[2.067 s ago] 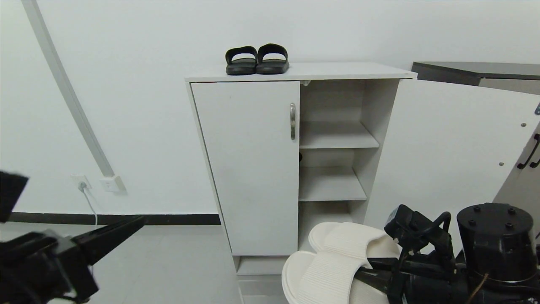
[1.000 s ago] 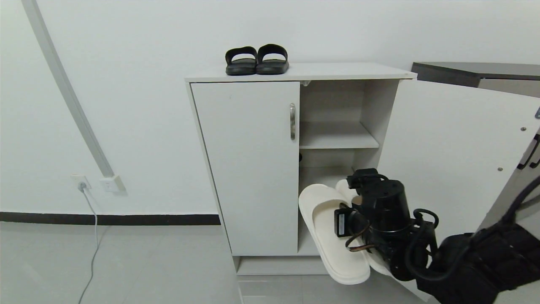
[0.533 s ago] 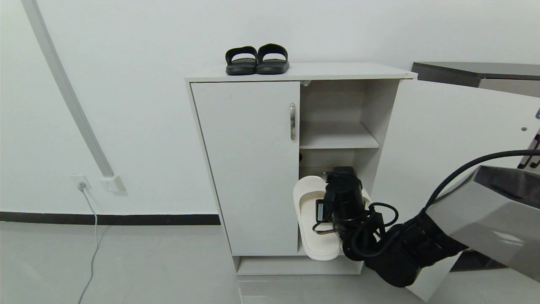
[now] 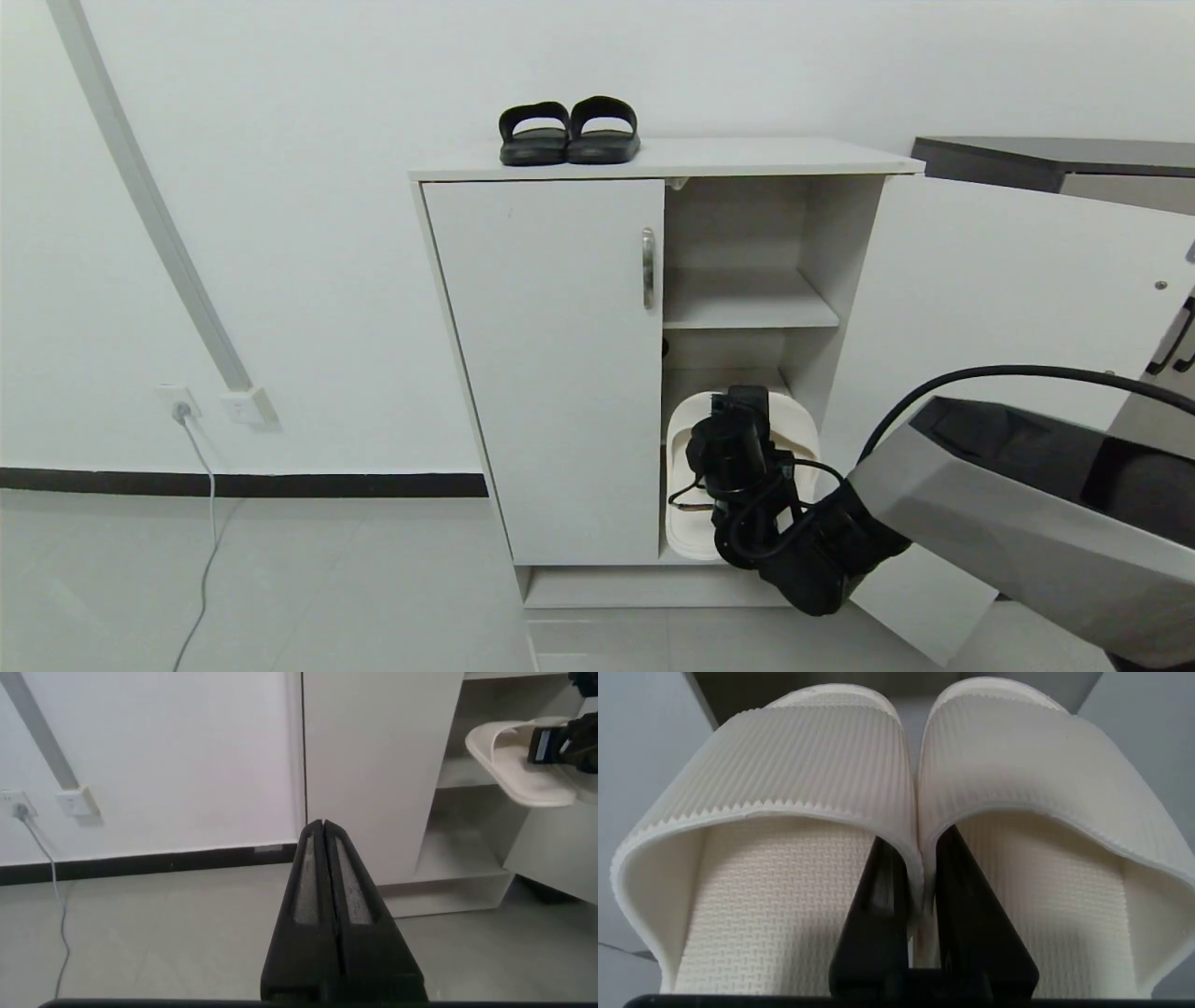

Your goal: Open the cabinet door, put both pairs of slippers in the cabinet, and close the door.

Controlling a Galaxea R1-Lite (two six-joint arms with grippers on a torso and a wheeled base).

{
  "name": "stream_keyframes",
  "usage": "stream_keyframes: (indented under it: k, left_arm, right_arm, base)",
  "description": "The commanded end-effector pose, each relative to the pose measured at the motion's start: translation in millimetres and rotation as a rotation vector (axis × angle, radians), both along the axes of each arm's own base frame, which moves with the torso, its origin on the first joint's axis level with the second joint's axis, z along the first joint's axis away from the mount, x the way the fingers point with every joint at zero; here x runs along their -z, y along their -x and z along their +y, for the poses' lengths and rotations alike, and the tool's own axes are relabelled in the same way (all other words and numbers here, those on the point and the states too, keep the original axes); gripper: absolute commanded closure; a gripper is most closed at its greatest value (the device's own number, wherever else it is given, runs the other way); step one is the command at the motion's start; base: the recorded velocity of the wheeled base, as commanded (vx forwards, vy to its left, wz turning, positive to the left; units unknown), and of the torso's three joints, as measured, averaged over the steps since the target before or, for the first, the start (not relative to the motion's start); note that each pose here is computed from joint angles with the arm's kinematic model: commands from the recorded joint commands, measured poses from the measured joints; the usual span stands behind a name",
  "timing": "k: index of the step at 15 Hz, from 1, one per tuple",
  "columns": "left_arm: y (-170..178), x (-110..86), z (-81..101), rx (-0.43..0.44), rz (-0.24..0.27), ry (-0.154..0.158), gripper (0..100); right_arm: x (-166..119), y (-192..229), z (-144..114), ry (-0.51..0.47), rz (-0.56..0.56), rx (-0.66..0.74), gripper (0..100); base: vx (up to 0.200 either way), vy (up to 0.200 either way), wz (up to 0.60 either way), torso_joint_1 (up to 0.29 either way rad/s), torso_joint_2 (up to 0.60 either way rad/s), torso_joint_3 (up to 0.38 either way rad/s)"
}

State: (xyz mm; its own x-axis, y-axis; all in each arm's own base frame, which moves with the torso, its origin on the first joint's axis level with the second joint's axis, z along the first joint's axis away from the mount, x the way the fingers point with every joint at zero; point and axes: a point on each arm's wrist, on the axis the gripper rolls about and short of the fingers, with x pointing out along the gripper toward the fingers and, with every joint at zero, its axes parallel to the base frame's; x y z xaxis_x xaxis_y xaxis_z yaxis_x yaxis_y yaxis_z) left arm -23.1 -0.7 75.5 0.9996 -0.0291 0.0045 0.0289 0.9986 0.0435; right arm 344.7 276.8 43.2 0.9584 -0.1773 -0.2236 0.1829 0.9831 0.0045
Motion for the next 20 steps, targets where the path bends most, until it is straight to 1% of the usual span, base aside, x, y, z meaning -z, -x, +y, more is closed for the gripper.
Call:
stream_keyframes:
  k: [1, 4, 6, 8, 9, 10, 11, 13, 15, 20]
  left_arm:
    - [-0.2, -0.1, 0.0, 0.0, 0.003, 0.0, 100]
    - [-0.2, -0.1, 0.0, 0.0, 0.003, 0.005, 100]
    - [-0.2, -0.1, 0.0, 0.0, 0.003, 0.014, 100]
    - [-0.2, -0.1, 0.0, 0.0, 0.003, 0.016, 100]
    - [-0.2, -0.1, 0.0, 0.0, 0.003, 0.016, 100]
    - [-0.2, -0.1, 0.0, 0.0, 0.003, 0.016, 100]
    - [-0.2, -0.1, 0.0, 0.0, 0.003, 0.016, 100]
    - [-0.2, -0.1, 0.0, 0.0, 0.003, 0.016, 100]
    - [-0.2, -0.1, 0.0, 0.0, 0.003, 0.016, 100]
    - [-0.2, -0.1, 0.0, 0.0, 0.003, 0.016, 100]
  right_arm:
    - [12.4, -0.2, 0.8, 0.019, 0.021, -0.002, 100]
    - [18.7, 4.3, -1.9, 0.021, 0.031, -0.016, 100]
    - [24.1, 11.3, -4.5, 0.012, 0.04, -0.067, 100]
    - [26.2, 15.0, -4.8, 0.021, 0.038, -0.089, 100]
    - [27.7, 18.2, -3.6, 0.019, 0.042, -0.126, 100]
    - [33.0, 25.8, -2.2, 0.021, 0.06, -0.193, 100]
    - [36.7, 28.1, -2.1, 0.028, 0.054, -0.223, 100]
    - [44.4, 25.6, -0.6, 0.028, 0.029, -0.231, 100]
    - [51.6, 24.1, -0.1, 0.037, 0.036, -0.226, 100]
    - [56.3, 17.8, 0.3, 0.034, 0.033, -0.213, 100]
  base:
    - [0.0, -0.2, 0.0, 0.002, 0.0, -0.002]
    - [0.0, -0.2, 0.0, 0.002, 0.0, 0.002]
    - [0.0, 0.0, 0.0, 0.0, 0.0, 0.0]
    - [0.0, 0.0, 0.0, 0.0, 0.0, 0.0]
    - [0.0, 0.0, 0.0, 0.0, 0.0, 0.0]
    - [0.0, 0.0, 0.0, 0.0, 0.0, 0.0]
    - [0.0, 0.0, 0.0, 0.0, 0.0, 0.0]
    - [0.0, 0.0, 0.0, 0.0, 0.0, 0.0]
    - [0.0, 0.0, 0.0, 0.0, 0.0, 0.0]
    - [0.0, 0.0, 0.0, 0.0, 0.0, 0.0]
